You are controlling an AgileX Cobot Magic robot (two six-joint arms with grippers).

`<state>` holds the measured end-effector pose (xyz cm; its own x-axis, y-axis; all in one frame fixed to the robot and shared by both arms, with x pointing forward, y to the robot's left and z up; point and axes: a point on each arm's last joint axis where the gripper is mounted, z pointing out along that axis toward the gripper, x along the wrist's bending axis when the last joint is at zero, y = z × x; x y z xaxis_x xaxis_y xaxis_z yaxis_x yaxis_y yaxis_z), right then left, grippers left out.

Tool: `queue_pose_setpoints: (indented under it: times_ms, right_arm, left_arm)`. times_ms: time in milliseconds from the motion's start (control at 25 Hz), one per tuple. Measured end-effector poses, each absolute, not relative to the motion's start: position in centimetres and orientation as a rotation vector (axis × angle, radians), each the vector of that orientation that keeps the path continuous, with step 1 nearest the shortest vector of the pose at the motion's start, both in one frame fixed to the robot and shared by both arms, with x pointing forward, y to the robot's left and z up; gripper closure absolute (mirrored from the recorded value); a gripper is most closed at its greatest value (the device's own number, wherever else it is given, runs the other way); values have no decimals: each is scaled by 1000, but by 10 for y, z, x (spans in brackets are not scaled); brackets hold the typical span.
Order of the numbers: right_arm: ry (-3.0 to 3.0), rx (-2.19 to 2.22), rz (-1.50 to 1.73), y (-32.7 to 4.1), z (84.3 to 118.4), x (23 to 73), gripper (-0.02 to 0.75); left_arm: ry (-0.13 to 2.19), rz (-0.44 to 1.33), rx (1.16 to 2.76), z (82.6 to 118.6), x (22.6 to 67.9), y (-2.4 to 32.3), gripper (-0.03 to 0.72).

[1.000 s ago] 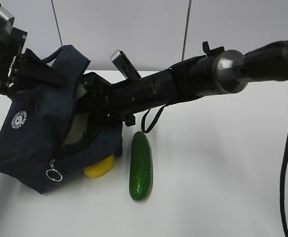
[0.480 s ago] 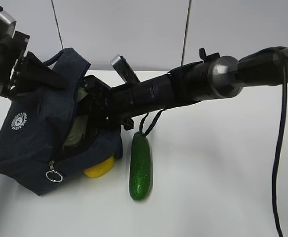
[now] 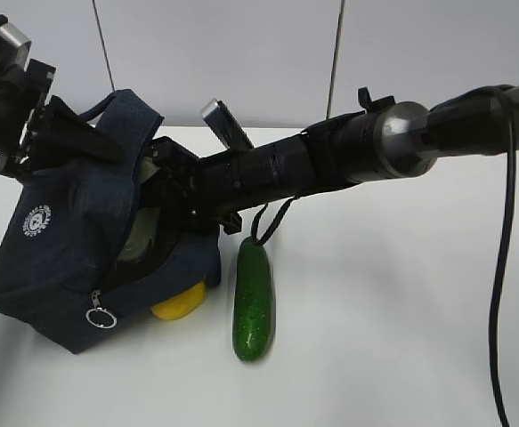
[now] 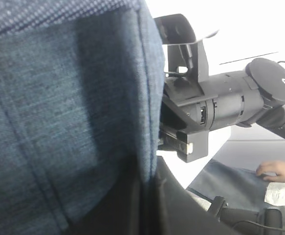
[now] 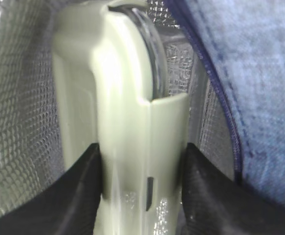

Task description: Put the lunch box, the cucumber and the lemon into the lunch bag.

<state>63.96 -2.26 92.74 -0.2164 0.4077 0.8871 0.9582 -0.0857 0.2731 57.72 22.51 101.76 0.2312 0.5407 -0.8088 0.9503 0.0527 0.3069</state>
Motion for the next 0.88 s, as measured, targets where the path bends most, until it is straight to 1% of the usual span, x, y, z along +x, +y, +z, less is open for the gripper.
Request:
queue_pose_setpoints:
  times_ms: [480,880]
  right_arm:
    - [-1641,-1485,-1287,-20,927,638,381]
    - [-1640,-1497,-1262,-18,917,638,367]
  left_arm:
    - [1436,-590,1599,1012,580,225,697]
    - [1435,-590,1599,1012,580,225,697]
